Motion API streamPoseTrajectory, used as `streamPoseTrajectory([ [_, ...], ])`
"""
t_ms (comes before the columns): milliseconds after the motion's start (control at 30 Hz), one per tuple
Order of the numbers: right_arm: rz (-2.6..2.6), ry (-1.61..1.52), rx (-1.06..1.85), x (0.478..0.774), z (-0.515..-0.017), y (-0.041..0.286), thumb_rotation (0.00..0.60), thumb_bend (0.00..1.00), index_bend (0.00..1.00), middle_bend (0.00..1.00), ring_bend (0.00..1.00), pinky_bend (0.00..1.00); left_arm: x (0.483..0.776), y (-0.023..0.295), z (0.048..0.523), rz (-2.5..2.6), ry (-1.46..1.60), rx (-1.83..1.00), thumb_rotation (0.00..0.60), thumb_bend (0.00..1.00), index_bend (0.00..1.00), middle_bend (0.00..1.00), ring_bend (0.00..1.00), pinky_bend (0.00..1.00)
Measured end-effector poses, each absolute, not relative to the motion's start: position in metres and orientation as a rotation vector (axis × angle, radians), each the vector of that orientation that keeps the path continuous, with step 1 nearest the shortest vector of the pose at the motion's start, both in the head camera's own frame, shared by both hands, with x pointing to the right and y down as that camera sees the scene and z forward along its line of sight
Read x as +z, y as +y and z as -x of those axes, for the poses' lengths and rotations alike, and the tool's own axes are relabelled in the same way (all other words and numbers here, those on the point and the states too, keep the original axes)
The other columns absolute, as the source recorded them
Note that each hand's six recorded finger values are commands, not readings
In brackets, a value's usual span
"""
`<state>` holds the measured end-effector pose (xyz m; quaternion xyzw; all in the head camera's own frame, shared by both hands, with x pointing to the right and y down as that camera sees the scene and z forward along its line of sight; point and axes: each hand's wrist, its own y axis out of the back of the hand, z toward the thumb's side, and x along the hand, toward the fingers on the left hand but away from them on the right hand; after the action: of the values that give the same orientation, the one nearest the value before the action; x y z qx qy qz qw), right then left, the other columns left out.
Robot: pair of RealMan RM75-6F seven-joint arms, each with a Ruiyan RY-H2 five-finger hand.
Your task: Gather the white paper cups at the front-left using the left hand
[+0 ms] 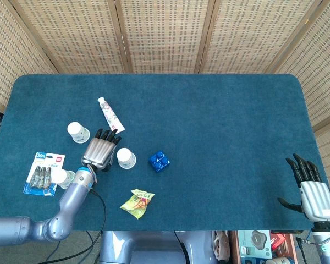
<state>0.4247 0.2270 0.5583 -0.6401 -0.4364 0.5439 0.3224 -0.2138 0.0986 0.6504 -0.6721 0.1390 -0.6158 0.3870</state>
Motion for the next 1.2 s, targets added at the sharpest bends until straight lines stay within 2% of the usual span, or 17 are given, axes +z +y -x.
streamPoseTrajectory([
  [367,1.701,-1.166,1.418,0.557,-0.427,0.226,0.6,0.14,0.0,0.0,0.0,0.0,0.669,0.097,0.181,1.693,0.314,-1.579,0.6,0.23,0.18,0.0,0.0,0.0],
  [733,1.704,-1.181,1.409,0.554,-0.429,0.226,0.6,0.14,0.0,0.0,0.0,0.0,0.68,0.099,0.177,1.677,0.308,-1.598,0.6,0.23,0.29,0.0,0.0,0.0],
  [1067,1.707,-1.179,1.414,0.556,-0.429,0.225,0.6,0.14,0.0,0.0,0.0,0.0,0.686,0.096,0.18,1.674,0.348,-1.588,0.6,0.23,0.44,0.0,0.0,0.0],
  [1200,1.705,-1.181,1.414,0.555,-0.429,0.225,0.6,0.14,0.0,0.0,0.0,0.0,0.686,0.097,0.181,1.674,0.358,-1.573,0.6,0.23,0.45,0.0,0.0,0.0],
])
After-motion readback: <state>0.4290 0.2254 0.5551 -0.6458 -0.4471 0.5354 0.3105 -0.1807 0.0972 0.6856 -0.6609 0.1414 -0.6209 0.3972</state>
